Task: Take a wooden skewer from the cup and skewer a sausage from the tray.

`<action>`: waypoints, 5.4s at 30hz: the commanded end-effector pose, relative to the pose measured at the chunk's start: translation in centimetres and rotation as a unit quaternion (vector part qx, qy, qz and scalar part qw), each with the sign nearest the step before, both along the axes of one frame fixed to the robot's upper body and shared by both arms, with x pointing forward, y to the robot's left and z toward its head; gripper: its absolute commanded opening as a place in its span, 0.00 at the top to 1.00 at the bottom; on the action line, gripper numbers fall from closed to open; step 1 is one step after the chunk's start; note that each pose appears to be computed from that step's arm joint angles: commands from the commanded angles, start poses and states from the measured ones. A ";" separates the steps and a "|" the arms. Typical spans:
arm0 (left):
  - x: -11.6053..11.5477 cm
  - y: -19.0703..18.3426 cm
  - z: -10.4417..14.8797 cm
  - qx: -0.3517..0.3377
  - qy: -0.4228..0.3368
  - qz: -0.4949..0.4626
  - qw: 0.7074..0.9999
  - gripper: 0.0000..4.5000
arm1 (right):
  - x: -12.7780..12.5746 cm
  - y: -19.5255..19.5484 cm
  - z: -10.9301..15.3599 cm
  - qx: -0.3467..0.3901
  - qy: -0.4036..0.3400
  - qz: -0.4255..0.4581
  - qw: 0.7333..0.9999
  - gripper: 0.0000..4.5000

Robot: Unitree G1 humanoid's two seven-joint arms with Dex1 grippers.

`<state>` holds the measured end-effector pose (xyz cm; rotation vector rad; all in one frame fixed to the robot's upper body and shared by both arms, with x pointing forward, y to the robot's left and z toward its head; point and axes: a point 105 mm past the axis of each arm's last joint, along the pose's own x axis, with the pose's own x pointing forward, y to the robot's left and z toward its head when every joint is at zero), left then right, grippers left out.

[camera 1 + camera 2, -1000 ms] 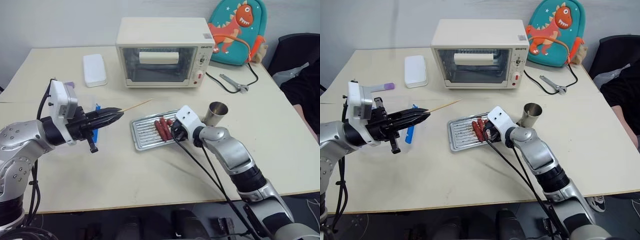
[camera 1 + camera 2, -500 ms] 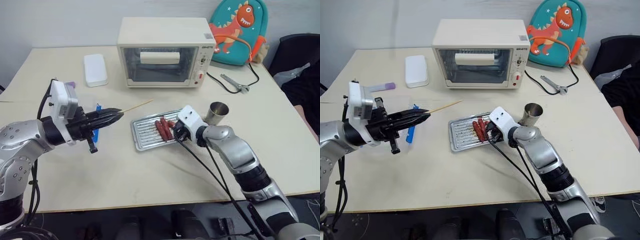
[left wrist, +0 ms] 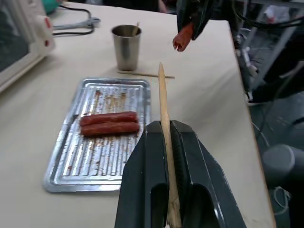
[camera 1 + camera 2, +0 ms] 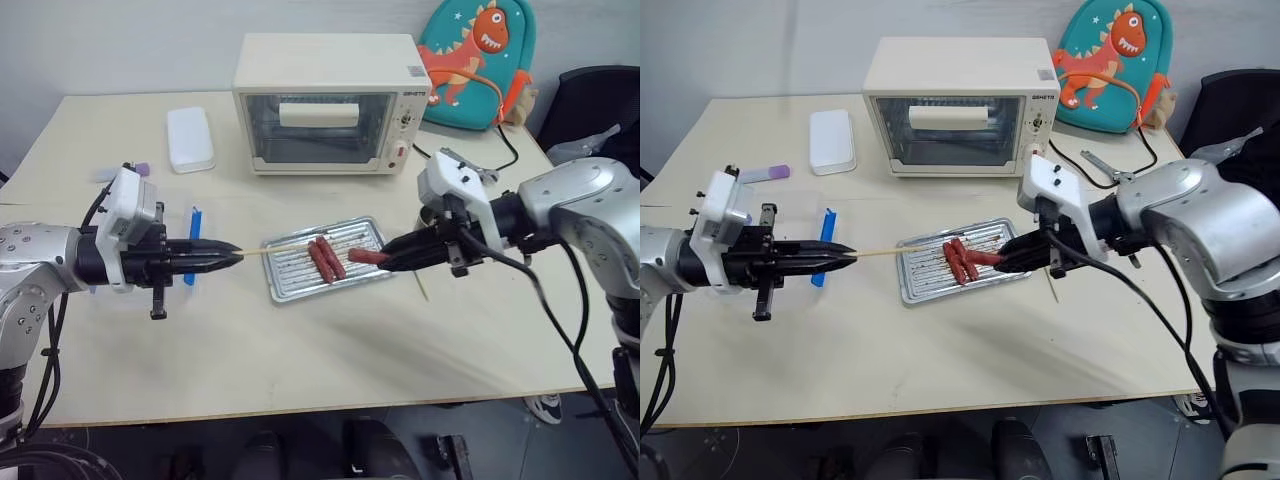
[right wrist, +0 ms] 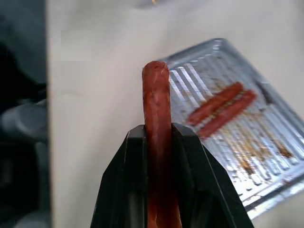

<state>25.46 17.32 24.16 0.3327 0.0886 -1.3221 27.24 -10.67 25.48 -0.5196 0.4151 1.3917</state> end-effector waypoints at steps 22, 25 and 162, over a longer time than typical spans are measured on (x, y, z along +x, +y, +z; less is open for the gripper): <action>0.4 -3.3 1.7 0.002 -0.047 -0.080 0.996 1.00 | -1.9 1.0 1.8 0.022 -0.020 0.044 0.999 0.84; 0.5 -3.4 1.8 0.001 -0.048 -0.083 0.995 1.00 | -2.0 1.1 2.0 0.026 -0.021 0.043 0.999 0.84; 2.1 -6.9 1.5 0.037 -0.078 -0.172 0.981 1.00 | -2.2 3.0 1.0 0.021 -0.027 0.077 0.996 0.84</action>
